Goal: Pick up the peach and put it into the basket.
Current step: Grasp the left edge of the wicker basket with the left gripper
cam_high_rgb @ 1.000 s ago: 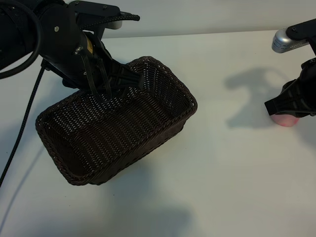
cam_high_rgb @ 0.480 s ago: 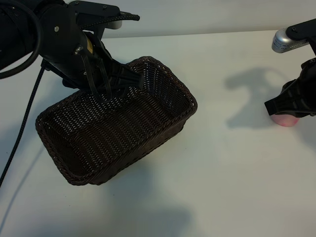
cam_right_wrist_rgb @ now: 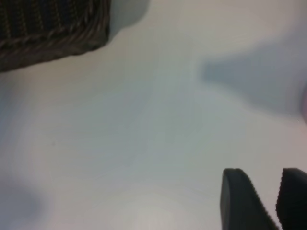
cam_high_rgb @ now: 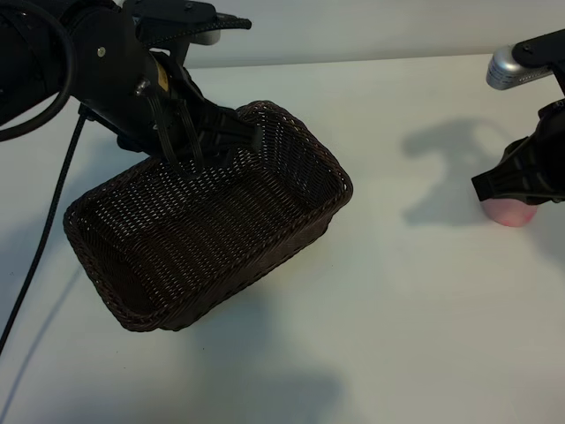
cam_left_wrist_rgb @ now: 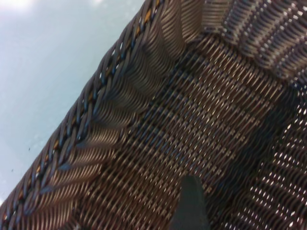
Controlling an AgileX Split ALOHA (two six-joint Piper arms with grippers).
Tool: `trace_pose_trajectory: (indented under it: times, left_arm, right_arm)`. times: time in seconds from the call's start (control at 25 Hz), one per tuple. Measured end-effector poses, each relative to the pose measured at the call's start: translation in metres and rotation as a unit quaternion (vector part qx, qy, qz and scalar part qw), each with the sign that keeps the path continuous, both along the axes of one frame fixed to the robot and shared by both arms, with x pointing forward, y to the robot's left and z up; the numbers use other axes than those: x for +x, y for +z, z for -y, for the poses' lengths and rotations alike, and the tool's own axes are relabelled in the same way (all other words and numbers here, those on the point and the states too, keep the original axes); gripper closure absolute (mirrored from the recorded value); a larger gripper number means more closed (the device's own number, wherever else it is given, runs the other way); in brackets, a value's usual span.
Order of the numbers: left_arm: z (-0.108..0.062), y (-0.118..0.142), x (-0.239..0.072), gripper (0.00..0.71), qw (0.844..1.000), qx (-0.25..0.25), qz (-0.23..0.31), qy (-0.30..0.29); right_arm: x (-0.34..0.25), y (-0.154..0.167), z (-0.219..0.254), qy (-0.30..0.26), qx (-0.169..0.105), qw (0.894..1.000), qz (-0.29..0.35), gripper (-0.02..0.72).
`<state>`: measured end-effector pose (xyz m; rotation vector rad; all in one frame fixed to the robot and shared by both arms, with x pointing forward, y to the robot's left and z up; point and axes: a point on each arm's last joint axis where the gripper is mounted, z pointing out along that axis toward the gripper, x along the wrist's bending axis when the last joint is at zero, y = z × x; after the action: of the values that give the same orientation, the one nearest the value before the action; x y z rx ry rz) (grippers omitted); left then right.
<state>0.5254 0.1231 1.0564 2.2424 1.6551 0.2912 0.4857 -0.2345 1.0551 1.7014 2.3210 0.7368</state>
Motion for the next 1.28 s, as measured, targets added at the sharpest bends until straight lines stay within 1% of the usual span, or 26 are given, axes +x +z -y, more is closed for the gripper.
trace_pose_trajectory:
  times: [0.08,0.16,0.28,0.36,0.52,0.64,0.76,0.84,0.92,1.0,1.16,1.28]
  left_arm:
    - [0.000,0.000,0.000,0.121,1.000,-0.004,0.002,0.005]
    - [-0.001,0.000,0.000,0.121,1.000,-0.005,-0.005,0.022]
    - [-0.007,-0.003,-0.003,0.121,0.998,0.019,-0.018,0.055]
    - [-0.016,-0.006,-0.008,0.121,0.996,0.041,-0.020,0.078]
    - [-0.037,-0.016,-0.029,0.121,0.989,0.070,-0.020,0.132]
    - [-0.054,-0.020,-0.045,0.121,0.981,0.077,-0.015,0.175]
    - [-0.075,-0.027,-0.057,0.121,0.970,0.075,-0.022,0.229]
    - [-0.090,-0.036,-0.062,0.121,0.962,0.080,-0.036,0.260]
    - [-0.102,-0.044,-0.067,0.121,0.955,0.076,-0.047,0.283]
    - [-0.109,-0.051,-0.070,0.121,0.951,0.059,-0.052,0.299]
    - [-0.108,-0.057,-0.068,0.121,0.950,0.010,-0.045,0.308]
    - [-0.106,-0.057,-0.065,0.121,0.950,-0.011,-0.037,0.311]
  right_arm:
    - [0.001,0.001,0.000,-0.002,0.003,1.000,0.006,0.460]
    - [0.002,0.001,-0.001,-0.007,0.011,1.000,0.010,0.460]
    - [0.003,0.002,-0.002,-0.010,0.016,1.000,0.016,0.460]
    - [0.003,0.002,-0.002,-0.011,0.019,1.000,0.018,0.460]
    - [0.004,0.003,-0.003,-0.013,0.023,0.999,0.018,0.460]
    - [0.004,0.003,-0.003,-0.013,0.023,0.999,0.019,0.460]
    - [0.004,0.003,-0.003,-0.014,0.024,0.999,0.020,0.460]
    - [0.004,0.003,-0.003,-0.014,0.024,0.999,0.020,0.460]
    - [0.004,0.003,-0.003,-0.014,0.024,0.999,0.020,0.460]
    - [0.004,0.003,-0.003,-0.014,0.024,0.999,0.020,0.460]
    - [0.004,0.003,-0.003,-0.014,0.025,0.999,0.020,0.460]
    - [0.004,0.003,-0.003,-0.014,0.025,0.999,0.019,0.460]
